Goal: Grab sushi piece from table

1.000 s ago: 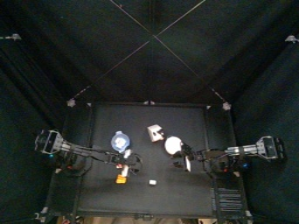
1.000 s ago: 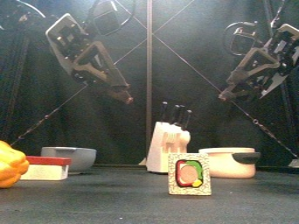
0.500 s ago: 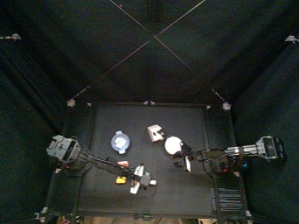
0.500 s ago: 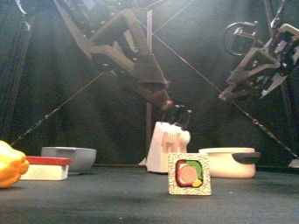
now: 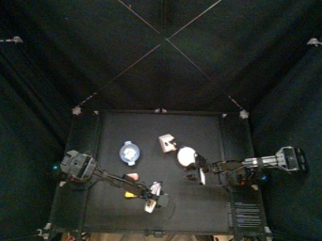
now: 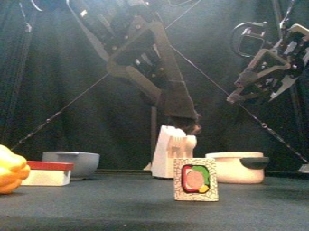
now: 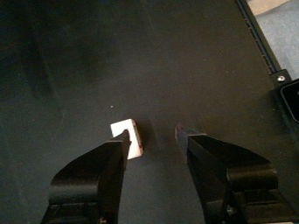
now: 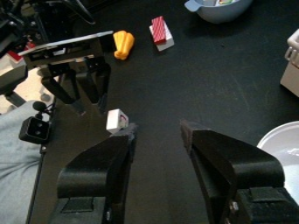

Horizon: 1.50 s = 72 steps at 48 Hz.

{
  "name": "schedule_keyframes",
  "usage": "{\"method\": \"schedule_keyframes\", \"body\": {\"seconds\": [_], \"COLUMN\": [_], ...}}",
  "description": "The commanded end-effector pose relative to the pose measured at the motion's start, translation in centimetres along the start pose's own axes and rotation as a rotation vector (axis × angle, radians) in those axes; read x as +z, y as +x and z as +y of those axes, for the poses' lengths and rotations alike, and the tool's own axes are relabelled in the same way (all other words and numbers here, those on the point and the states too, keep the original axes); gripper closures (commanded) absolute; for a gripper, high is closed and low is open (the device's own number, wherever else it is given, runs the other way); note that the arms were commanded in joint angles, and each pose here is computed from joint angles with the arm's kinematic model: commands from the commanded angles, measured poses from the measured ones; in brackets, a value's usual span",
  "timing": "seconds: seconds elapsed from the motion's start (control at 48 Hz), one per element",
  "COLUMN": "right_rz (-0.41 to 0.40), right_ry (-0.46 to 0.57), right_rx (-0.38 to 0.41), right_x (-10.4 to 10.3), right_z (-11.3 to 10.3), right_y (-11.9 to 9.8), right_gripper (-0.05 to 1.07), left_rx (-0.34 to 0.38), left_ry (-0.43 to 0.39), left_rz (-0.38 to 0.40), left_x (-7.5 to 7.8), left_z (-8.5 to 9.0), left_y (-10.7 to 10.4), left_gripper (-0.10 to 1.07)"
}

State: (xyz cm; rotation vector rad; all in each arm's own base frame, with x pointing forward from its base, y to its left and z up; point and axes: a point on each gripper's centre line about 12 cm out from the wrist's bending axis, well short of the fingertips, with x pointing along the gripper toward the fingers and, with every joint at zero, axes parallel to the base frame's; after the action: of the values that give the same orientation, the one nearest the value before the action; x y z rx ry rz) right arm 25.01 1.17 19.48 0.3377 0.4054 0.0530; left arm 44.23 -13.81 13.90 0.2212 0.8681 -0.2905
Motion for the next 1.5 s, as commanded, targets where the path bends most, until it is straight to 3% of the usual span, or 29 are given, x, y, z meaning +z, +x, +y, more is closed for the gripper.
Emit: {"method": "schedule_keyframes", "body": {"seconds": [0.0,0.312,0.833,1.208,1.479], "right_rz": [-0.025,-0.025,-0.025,-0.023,-0.025], "right_ry": [-0.001,-0.004,-0.005,-0.007,-0.006], "right_rx": [0.014,0.013,0.014,0.014,0.014], "right_x": [0.8,0.8,0.8,0.8,0.8], "right_z": [0.4,0.3,0.3,0.4,0.4], "right_y": [0.0,0.0,0.0,0.0,0.0], "right_gripper": [0.21,0.21,0.21,0.21,0.21], "left_rx": [0.014,0.037,0.033,0.026,0.027], "left_ry": [-0.011,-0.034,-0.039,-0.049,-0.054], "left_rz": [-0.029,-0.011,0.039,0.040,0.010], "left_x": [1.0,0.3,-1.2,-1.0,-0.4], "left_z": [0.9,2.6,2.5,2.2,2.3], "left_y": [-0.2,0.4,2.2,2.0,0.3], "left_gripper": [0.15,0.15,0.16,0.39,0.43]}}
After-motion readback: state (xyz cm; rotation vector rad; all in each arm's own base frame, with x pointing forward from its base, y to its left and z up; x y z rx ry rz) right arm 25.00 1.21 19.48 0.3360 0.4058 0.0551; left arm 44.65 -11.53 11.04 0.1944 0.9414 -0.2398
